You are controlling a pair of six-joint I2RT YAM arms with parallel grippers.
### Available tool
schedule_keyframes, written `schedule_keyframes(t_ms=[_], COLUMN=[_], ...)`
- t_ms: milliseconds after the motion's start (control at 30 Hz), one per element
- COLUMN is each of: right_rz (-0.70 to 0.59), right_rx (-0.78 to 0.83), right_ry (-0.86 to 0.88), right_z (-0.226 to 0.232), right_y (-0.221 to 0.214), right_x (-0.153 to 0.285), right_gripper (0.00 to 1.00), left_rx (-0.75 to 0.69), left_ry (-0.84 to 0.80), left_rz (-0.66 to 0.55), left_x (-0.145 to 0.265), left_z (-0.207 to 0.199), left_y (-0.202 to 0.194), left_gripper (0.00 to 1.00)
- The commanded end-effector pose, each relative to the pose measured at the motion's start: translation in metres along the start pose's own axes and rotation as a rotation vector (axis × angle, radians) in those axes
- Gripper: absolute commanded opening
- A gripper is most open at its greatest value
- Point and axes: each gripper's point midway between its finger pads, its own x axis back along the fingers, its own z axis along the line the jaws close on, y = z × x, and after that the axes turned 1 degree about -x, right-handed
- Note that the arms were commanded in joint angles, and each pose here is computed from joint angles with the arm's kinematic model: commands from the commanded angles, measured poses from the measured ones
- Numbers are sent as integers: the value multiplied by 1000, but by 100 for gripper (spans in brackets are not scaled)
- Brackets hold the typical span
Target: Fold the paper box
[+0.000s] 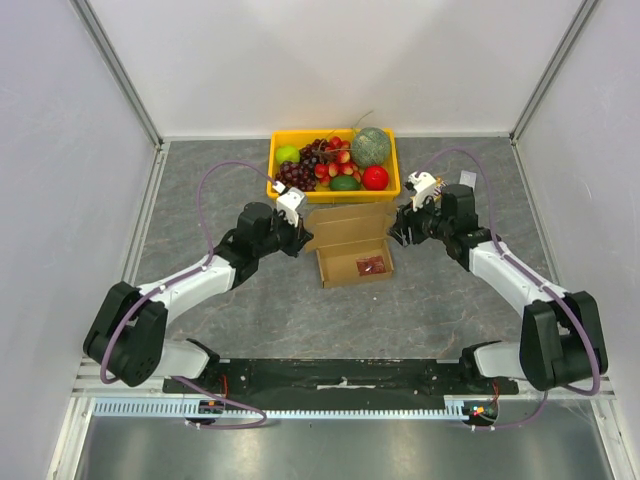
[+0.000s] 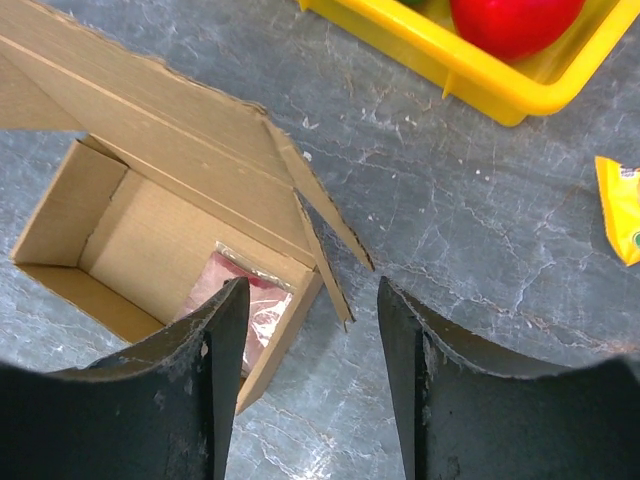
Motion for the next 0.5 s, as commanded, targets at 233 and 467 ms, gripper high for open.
schedule_keyframes(t_ms=[233, 467], right_rz=[-44, -45], right_rx=[48, 33], right_ry=[20, 19], right_z=[-5, -6], right_y=[27, 28], right_x=[-12, -14], right_gripper=[53, 42], left_rx=[-68, -65], left_ry=[-19, -16], left_rz=[-59, -59], left_x=[-3, -3], left_z=[0, 0], left_y=[26, 26], left_gripper=[2, 2])
